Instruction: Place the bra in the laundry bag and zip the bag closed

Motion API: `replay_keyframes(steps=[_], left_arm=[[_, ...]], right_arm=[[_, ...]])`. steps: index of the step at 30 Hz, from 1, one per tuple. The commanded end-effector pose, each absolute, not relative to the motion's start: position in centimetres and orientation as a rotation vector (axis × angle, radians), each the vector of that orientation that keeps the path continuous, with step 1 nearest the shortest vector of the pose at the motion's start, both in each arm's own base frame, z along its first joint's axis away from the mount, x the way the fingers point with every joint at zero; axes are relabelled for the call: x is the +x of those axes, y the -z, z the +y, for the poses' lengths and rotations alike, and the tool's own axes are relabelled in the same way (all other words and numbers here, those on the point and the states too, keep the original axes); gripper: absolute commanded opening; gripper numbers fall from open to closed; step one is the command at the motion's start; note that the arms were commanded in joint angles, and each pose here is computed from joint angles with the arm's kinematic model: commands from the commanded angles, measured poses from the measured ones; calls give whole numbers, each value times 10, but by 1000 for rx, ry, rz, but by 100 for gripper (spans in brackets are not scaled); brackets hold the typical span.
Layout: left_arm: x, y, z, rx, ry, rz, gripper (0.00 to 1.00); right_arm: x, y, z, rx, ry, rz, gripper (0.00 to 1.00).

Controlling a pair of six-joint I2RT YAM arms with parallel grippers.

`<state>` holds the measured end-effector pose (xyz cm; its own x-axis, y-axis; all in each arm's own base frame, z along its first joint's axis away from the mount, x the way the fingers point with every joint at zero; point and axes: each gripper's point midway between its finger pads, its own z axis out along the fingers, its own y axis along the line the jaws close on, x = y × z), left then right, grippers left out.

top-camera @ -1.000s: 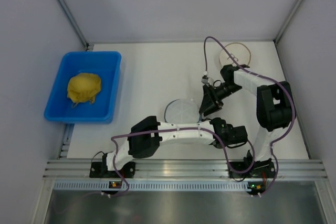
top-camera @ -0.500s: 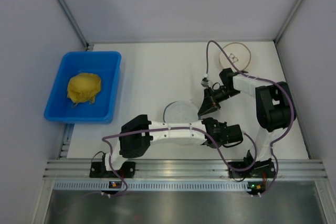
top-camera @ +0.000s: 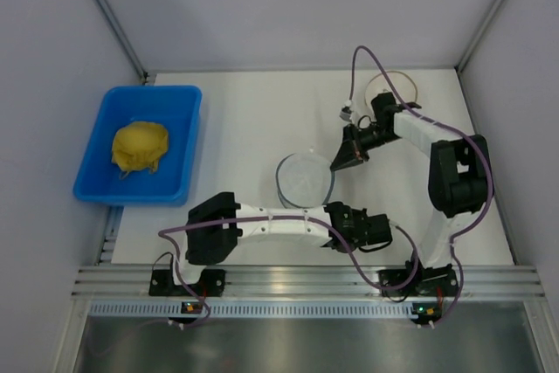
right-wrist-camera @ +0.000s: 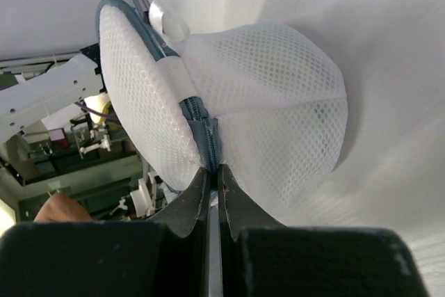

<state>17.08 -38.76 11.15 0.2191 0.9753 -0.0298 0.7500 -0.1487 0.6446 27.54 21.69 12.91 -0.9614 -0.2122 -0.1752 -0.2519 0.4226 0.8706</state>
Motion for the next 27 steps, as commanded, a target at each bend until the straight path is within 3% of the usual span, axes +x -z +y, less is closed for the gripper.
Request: replay_keyframes(steps=[1, 5, 6, 7, 8, 12, 19, 27], left_arm=[[148, -124, -384, 1926, -416, 1622, 0], [150, -128, -381, 1906, -410, 1608, 0], [152, -127, -380, 1907, -419, 1596, 0], [157, -129, -380, 1892, -444, 1584, 0], [160, -132, -387, 1881, -444, 1558, 0], [176, -140, -401, 1843, -460, 1543, 0], [192, -150, -426, 1795, -459, 1505, 0], [194, -147, -433, 1816, -463, 1480, 0]], right_arm=[[324, -132, 207, -491, -1447, 2497, 0], [336, -134, 193, -447, -1395, 2499, 0], [334, -136, 193, -447, -1400, 2501, 5], [325, -140, 193, -429, -1425, 2529, 18], [320, -143, 193, -424, -1448, 2535, 46], [292, -155, 185, -453, -1425, 2586, 71], [239, -153, 187, -459, -1594, 2698, 74], [224, -141, 223, -562, -1682, 2717, 72]])
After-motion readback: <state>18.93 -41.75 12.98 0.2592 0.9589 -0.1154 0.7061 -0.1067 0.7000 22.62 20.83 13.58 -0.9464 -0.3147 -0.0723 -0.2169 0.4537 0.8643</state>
